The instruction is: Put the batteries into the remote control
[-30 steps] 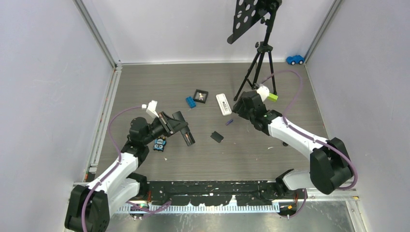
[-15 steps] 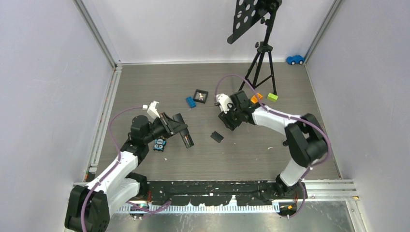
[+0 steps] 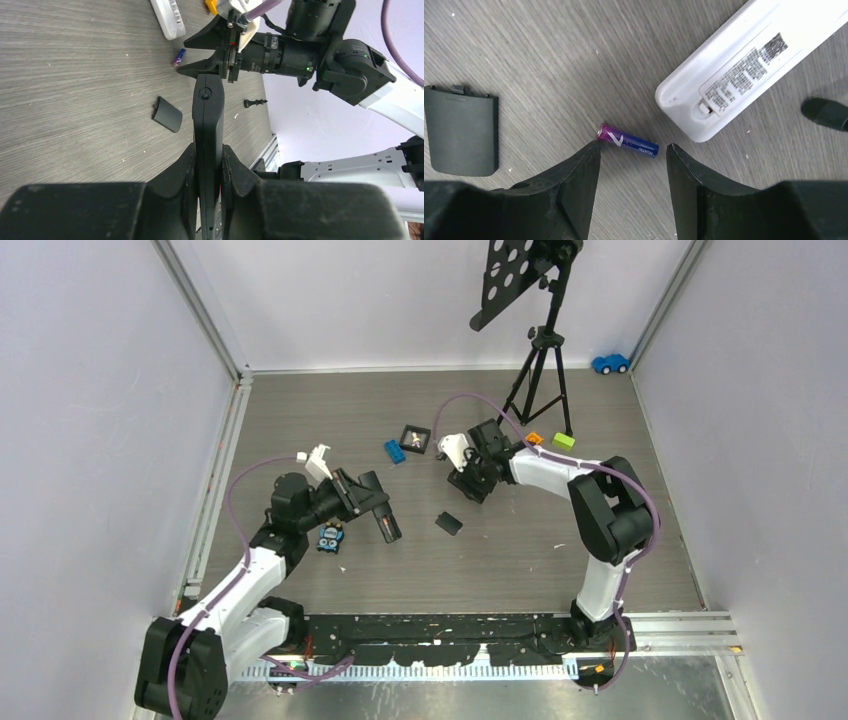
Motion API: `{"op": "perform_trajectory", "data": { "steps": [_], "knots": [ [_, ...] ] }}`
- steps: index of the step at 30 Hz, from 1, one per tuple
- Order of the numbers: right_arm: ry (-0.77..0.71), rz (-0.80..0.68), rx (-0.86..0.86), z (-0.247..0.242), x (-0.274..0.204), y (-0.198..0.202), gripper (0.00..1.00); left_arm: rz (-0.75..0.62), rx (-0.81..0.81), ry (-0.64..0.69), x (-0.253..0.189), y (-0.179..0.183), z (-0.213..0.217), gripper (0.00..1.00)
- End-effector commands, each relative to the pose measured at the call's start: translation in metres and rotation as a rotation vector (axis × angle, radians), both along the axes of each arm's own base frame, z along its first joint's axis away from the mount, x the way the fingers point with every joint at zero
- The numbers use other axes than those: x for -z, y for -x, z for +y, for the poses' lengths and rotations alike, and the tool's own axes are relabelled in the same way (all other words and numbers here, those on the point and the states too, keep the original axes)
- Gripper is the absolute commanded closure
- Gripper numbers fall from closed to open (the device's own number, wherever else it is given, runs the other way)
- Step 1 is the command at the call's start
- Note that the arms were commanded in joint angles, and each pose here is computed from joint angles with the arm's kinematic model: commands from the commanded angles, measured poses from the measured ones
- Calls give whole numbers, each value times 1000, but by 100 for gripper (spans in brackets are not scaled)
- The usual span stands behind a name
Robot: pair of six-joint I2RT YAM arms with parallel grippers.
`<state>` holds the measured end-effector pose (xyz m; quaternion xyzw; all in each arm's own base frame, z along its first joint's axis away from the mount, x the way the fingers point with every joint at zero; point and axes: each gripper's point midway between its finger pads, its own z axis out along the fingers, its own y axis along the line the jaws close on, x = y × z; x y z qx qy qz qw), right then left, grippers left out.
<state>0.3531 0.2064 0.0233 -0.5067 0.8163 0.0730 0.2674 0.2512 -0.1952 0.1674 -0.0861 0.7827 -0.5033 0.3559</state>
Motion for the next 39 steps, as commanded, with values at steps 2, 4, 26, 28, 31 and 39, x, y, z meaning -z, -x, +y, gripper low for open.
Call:
{"op": "perform_trajectory", "data": {
  "steps": [2,4,26,28,31,39],
  "knots": [
    [12,9,-45,2,2,-10,44,-100,38,11,-33,-7,-5,100],
    [13,29,-55,2,3,-10,44,-100,45,13,-33,-7,-6,100],
    [-46,191,-82,3,-11,11,69,-91,57,18,-32,-7,-7,100],
    [-55,171,-79,7,-12,8,59,-92,57,18,-32,-6,-7,100],
    [-42,125,-64,14,-9,-2,53,-88,56,19,-30,-7,-7,100],
    [11,87,-63,26,4,-10,60,-86,57,22,-30,-6,-7,100]
  ]
}}
